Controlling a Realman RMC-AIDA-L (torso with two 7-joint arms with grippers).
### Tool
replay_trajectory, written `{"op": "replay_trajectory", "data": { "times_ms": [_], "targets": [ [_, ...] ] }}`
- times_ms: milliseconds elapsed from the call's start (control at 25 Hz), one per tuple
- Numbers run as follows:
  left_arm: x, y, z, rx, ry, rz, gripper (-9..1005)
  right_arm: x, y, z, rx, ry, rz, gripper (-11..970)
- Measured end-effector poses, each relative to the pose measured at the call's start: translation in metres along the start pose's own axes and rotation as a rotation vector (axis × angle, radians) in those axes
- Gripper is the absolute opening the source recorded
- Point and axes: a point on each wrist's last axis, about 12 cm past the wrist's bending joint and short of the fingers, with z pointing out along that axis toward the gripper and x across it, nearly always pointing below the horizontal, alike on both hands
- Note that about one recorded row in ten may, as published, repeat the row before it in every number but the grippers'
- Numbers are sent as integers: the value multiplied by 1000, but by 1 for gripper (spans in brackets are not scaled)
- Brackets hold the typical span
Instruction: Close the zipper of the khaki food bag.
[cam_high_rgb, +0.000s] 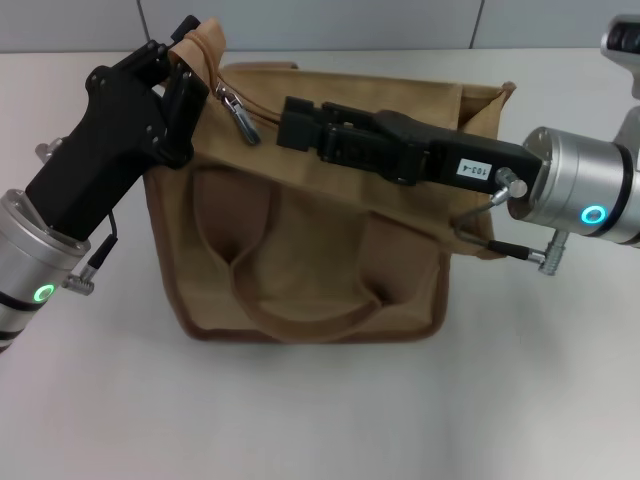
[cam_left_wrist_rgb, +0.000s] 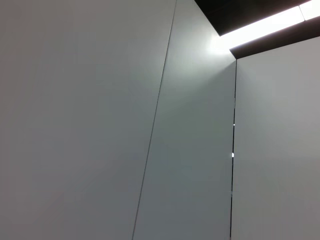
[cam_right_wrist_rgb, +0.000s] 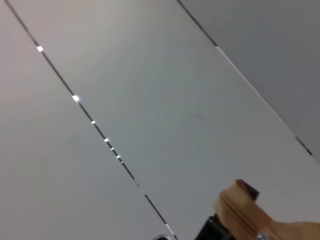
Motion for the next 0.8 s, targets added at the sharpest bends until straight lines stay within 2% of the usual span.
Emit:
{"op": "replay_trajectory", "data": {
  "times_ms": [800],
  "targets": [
    [0, -3, 5, 21, -18, -12, 77, -1, -8, 13, 42, 70, 21, 670]
  ]
}}
